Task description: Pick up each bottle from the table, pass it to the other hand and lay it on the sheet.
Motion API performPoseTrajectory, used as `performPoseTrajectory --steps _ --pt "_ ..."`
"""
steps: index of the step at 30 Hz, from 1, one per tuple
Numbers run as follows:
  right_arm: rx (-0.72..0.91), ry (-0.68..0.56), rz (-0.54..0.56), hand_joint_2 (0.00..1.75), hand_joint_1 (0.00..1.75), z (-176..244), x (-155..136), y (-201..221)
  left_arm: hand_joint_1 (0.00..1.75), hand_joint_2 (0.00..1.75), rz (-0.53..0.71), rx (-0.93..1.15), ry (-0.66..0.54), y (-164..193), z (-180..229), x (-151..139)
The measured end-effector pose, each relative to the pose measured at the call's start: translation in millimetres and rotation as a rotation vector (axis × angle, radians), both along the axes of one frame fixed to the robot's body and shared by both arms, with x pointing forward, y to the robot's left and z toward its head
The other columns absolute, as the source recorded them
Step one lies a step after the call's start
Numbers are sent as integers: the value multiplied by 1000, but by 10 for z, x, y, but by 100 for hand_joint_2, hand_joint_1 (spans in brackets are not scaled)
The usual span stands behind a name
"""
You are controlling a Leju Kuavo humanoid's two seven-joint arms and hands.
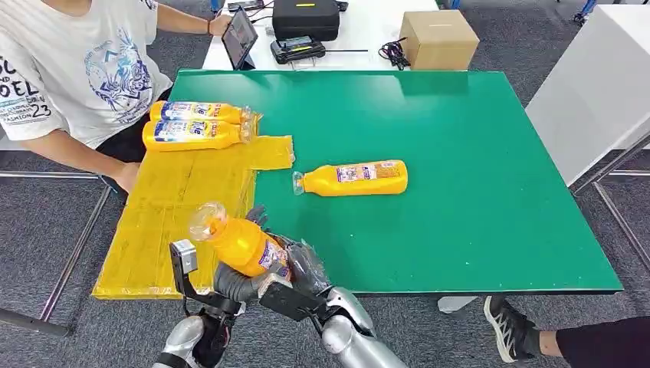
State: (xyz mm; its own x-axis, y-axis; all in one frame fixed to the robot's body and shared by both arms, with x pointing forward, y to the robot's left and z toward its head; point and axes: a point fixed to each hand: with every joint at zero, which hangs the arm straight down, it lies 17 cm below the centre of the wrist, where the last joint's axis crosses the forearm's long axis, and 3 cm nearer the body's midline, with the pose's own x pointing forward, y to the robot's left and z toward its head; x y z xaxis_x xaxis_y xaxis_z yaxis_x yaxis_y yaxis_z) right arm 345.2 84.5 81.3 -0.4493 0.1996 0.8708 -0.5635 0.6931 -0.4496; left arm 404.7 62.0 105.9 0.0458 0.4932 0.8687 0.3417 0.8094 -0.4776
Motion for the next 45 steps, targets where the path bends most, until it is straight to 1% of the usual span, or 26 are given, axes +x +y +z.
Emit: performPoseTrajectory --steps 2,3,4,5,18,39,42,43,44,45 --pt "-8 5 8 175 175 -25 0 7 2 175 4 -6 4 13 -11 -5" --pt "-11 4 10 175 175 -30 0 11 68 175 6 -7 4 21 -11 -3" --pt "-14 4 13 175 175 -32 2 16 119 175 8 -7 3 26 -11 -2" --pt "-17 4 16 175 175 -38 3 22 175 175 12 -8 3 41 -14 1" --pt "-38 10 36 175 175 -77 -14 57 175 175 45 -12 -4 128 -40 -10" --pt "-41 9 39 175 175 -79 -19 66 175 175 51 -13 -4 142 -41 -5" --pt "-42 10 41 175 175 -77 -14 69 175 175 69 4 -15 158 -36 4" --pt "-43 10 42 175 86 -76 -8 68 175 175 76 13 -21 163 -31 7" --pt "-45 11 41 175 0 -79 -5 68 175 175 83 17 -24 164 -26 12" --pt "-49 15 39 175 0 -86 2 66 175 175 94 24 -27 175 -21 21"
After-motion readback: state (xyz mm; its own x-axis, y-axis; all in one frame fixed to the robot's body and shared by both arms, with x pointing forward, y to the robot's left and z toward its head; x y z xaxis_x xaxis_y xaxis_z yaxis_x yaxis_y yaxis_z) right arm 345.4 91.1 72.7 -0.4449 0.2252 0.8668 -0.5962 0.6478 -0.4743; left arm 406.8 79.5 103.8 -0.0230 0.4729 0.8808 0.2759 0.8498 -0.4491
